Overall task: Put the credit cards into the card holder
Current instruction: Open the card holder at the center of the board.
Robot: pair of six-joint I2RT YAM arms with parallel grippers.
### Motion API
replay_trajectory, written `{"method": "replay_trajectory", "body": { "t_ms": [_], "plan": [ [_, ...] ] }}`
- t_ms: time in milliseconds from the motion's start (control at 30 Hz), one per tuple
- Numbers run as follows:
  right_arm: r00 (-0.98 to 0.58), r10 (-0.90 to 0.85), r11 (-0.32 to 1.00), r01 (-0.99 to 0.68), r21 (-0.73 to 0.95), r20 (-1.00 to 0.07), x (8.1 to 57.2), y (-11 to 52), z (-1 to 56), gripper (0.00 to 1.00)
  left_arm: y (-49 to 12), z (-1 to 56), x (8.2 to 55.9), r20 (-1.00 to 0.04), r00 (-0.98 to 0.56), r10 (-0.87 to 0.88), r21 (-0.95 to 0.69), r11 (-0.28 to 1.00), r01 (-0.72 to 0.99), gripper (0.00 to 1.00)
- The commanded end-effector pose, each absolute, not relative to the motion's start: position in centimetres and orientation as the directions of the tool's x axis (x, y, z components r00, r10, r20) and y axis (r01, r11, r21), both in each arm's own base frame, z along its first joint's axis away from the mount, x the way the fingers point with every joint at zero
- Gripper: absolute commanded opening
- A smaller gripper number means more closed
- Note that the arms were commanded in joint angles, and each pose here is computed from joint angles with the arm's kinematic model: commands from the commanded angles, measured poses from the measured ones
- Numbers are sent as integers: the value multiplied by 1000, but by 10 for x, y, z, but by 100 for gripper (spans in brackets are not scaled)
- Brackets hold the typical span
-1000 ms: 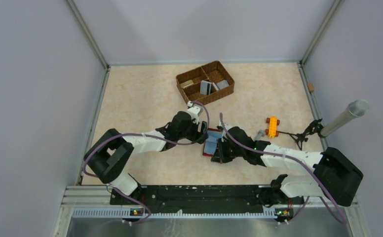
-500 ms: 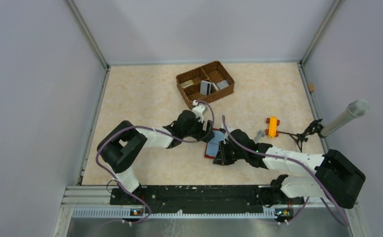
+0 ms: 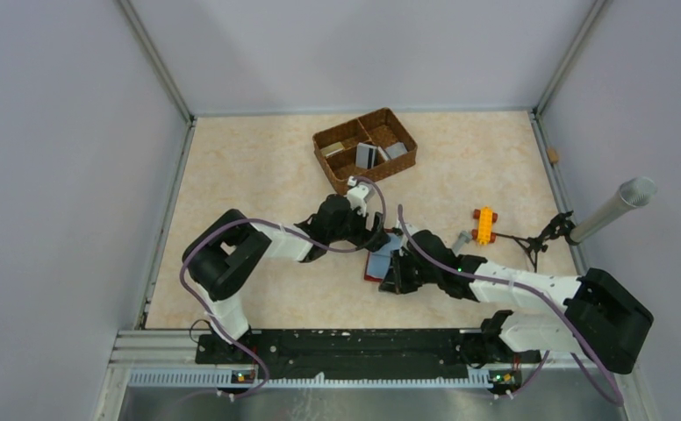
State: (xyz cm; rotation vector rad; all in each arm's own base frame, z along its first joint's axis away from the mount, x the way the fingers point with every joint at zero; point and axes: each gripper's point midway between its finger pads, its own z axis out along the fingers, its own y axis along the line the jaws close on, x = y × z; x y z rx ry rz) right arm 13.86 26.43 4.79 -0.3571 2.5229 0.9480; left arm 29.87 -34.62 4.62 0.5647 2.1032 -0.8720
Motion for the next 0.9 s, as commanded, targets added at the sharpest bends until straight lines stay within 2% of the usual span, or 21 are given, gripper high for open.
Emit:
{"method": "replay_trajectory", "body": {
  "t_ms": [0,67,133,333,400,567,633,733,867],
  "plan": [
    [-868,-57,733,-371,570,-493,142,263,55,0,-364,59,299,-811,-579,86,-421,601,679,91],
    [-867,-53,737,-368,566,-495,143,262,55,0,-365,58,296,-808,-582,91,-428,588,686,83],
    [-867,-52,741,-366,564,-495,143,261,55,0,-366,58,295,-806,-585,93,-432,582,689,68],
    [-872,-34,780,-329,532,-489,146,252,49,0,-366,55,295,-798,-596,89,-441,586,680,33],
    [-877,-31,813,-302,497,-480,146,243,47,1,-363,52,298,-791,-607,83,-438,615,656,29],
    [-876,-6,856,-254,450,-483,147,226,58,45,-352,48,299,-773,-633,50,-447,665,598,25],
    [-865,15,862,-244,445,-502,150,221,70,56,-349,46,296,-762,-646,32,-463,671,580,21],
    [-837,47,872,-232,431,-544,158,216,93,62,-344,45,293,-743,-669,-6,-489,687,538,17],
    [-807,104,886,-191,423,-582,173,211,108,63,-332,50,286,-716,-693,-80,-533,704,469,11]
  ]
}}
